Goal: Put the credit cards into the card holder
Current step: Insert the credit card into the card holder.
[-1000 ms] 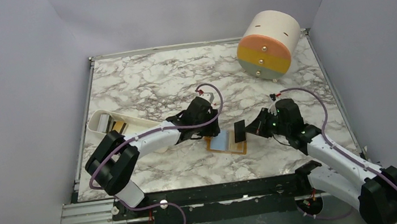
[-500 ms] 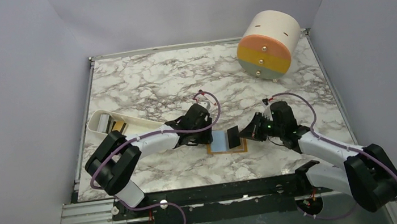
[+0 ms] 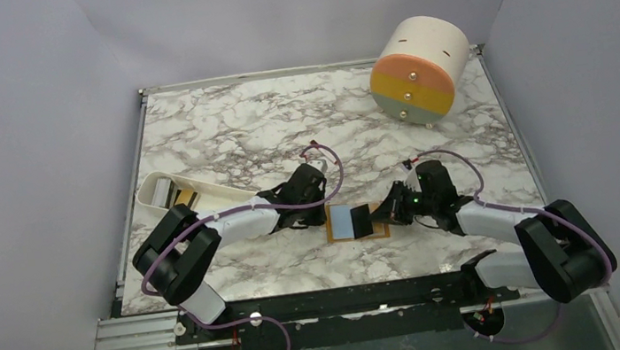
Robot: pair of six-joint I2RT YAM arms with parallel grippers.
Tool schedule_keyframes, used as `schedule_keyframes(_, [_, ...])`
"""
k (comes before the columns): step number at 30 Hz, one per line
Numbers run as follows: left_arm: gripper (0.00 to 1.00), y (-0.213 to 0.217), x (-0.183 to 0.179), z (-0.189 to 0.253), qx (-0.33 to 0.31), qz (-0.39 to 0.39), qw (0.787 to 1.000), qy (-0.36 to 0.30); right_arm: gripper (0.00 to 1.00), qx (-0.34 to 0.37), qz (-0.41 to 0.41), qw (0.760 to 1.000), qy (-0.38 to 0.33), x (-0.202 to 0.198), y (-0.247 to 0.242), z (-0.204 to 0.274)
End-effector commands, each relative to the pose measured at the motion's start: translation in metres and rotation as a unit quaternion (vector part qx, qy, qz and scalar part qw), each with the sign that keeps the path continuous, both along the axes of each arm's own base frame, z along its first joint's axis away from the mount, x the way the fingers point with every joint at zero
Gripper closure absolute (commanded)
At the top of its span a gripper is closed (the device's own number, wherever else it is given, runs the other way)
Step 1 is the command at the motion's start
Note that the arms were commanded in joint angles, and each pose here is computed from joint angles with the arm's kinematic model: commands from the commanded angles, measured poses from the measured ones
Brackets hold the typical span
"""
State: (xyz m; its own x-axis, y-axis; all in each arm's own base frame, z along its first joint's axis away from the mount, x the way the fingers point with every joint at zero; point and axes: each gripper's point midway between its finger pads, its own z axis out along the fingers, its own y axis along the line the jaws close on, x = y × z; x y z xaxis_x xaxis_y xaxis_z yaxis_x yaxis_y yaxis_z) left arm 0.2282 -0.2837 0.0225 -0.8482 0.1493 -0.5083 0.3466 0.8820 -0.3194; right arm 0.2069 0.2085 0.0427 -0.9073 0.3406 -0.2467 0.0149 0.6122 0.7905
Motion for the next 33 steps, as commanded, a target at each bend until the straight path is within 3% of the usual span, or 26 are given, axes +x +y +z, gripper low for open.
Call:
schedule_keyframes(1, [0.86,0.001,0.001,0.001,-0.006,0.005,1.0,-0.004,0.99,0.007,0.021,1.0,-0.021,0.001,0.004,0.003])
schedule_keyframes(19, [1.0,0.001,-0.008,-0.007,-0.021,0.007,1.0,0.015,0.99,-0.049,0.029,0.997,-0.048,0.017,-0.003,-0.015])
schedule_keyframes(33, [1.0,-0.007,-0.019,-0.011,-0.053,0.017,0.997,0.05,0.99,-0.049,0.004,0.997,-0.059,0.021,-0.007,-0.015])
